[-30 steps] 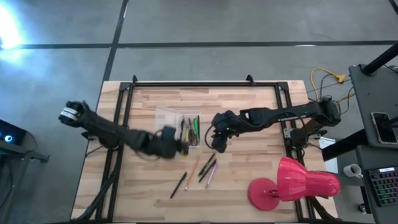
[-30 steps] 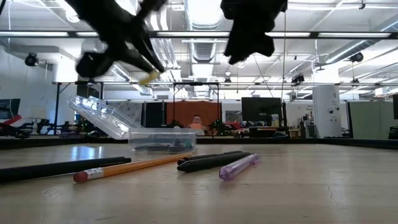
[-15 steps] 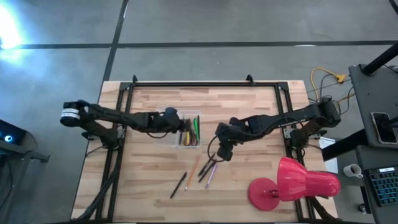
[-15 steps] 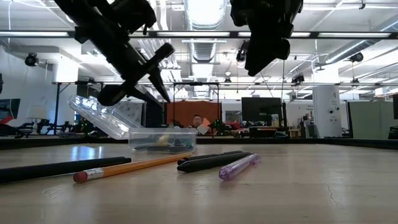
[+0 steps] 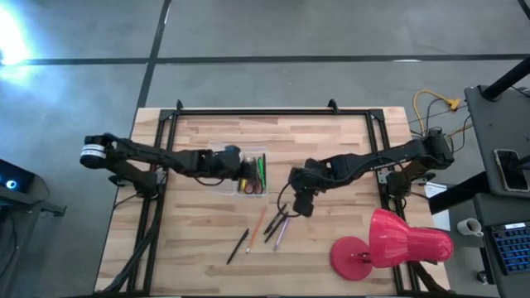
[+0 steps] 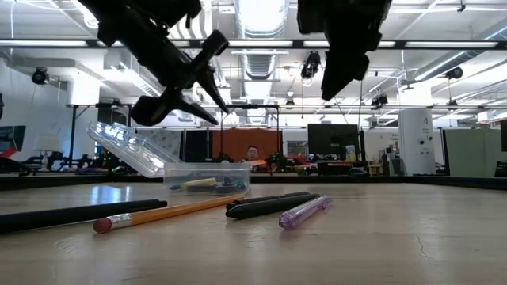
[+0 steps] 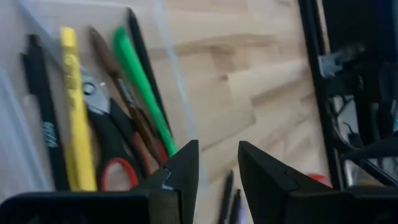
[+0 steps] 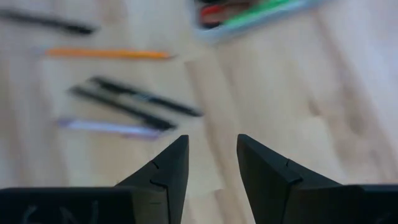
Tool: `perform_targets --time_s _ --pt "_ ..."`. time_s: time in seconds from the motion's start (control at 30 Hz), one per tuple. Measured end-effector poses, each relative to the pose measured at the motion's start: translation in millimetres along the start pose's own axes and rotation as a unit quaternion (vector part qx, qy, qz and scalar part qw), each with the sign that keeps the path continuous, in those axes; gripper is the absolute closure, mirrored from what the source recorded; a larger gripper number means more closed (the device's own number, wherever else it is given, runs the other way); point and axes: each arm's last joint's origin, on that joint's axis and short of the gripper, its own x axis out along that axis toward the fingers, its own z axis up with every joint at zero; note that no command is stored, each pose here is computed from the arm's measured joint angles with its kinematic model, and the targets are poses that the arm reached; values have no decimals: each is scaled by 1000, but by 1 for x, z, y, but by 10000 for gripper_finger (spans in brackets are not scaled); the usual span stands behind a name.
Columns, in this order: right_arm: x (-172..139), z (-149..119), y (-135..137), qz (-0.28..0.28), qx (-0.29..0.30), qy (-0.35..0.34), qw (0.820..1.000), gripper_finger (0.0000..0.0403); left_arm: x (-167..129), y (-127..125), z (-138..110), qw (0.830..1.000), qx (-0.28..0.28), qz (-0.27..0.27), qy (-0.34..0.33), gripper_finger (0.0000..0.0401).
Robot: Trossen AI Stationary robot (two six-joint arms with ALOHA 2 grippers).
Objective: Pick & place school supplies into a supply box
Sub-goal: Put the black pen into the transparent supply box
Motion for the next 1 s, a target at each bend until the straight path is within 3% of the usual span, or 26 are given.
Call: perform_targets --time_s 0.1,0.27,0.33,0.53,0.67,0.8,1.0 --pt "3 -4 11 60 -100 -2 993 275 -4 -8 -7 1000 9 -15 11 304" --pt "26 -16 23 70 -279 6 958 275 -7 -17 -15 999 17 -29 23 304" --pt "40 -19 27 71 -316 7 946 275 -9 -18 -15 999 18 -33 24 304" --pt "79 -19 30 56 -323 40 944 276 -20 -21 -22 999 26 -42 23 304" --pt "84 -16 30 50 -311 40 948 281 -42 -23 -30 998 40 -37 -13 304" --pt "84 -14 31 49 -326 23 944 288 -61 -20 -35 998 57 -31 -6 304" --pt "95 -11 30 48 -350 5 935 296 -87 -13 -25 998 58 -19 -23 303"
